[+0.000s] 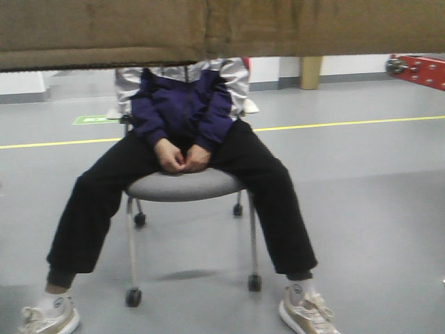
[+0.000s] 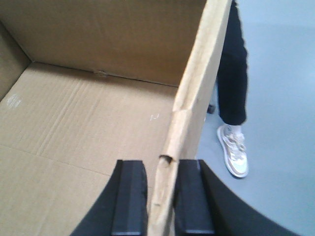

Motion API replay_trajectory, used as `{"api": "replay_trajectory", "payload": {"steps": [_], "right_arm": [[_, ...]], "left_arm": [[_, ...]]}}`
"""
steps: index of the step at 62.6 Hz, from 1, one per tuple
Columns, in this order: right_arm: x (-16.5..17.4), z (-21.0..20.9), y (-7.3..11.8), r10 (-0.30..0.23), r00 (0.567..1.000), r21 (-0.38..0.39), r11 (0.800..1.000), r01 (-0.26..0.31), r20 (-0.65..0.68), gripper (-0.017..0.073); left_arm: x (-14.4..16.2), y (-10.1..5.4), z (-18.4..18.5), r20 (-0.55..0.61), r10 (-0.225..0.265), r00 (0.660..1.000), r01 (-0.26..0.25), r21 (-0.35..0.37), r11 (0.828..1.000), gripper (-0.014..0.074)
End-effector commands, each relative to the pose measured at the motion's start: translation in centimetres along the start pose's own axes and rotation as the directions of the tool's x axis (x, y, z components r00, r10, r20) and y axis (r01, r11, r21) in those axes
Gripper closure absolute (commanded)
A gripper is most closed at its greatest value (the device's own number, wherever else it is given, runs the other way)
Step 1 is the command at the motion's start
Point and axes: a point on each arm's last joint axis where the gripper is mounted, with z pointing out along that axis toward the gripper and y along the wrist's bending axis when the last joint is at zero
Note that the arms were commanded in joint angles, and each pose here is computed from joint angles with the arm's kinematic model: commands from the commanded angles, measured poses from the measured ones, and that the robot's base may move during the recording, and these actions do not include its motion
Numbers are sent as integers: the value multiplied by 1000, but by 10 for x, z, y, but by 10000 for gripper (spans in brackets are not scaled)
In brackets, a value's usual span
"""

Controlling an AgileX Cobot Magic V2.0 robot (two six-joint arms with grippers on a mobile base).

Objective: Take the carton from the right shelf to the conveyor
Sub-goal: 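Hold the carton with both grippers while the base turns away, then carry the carton with both grippers toward the red conveyor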

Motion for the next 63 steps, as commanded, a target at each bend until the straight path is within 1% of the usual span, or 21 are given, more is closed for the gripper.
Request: {"api": "replay_trajectory", "payload": {"steps": [1, 63], "right_arm": [[-5, -5, 5, -17, 997, -40, 999, 20, 74, 628], [-5, -5, 5, -17, 997, -40, 999, 20, 74, 628]], "left_arm": [[-3, -5, -5, 39, -2, 999, 0, 58, 998, 599], [-3, -5, -5, 39, -2, 999, 0, 58, 998, 599]]}}
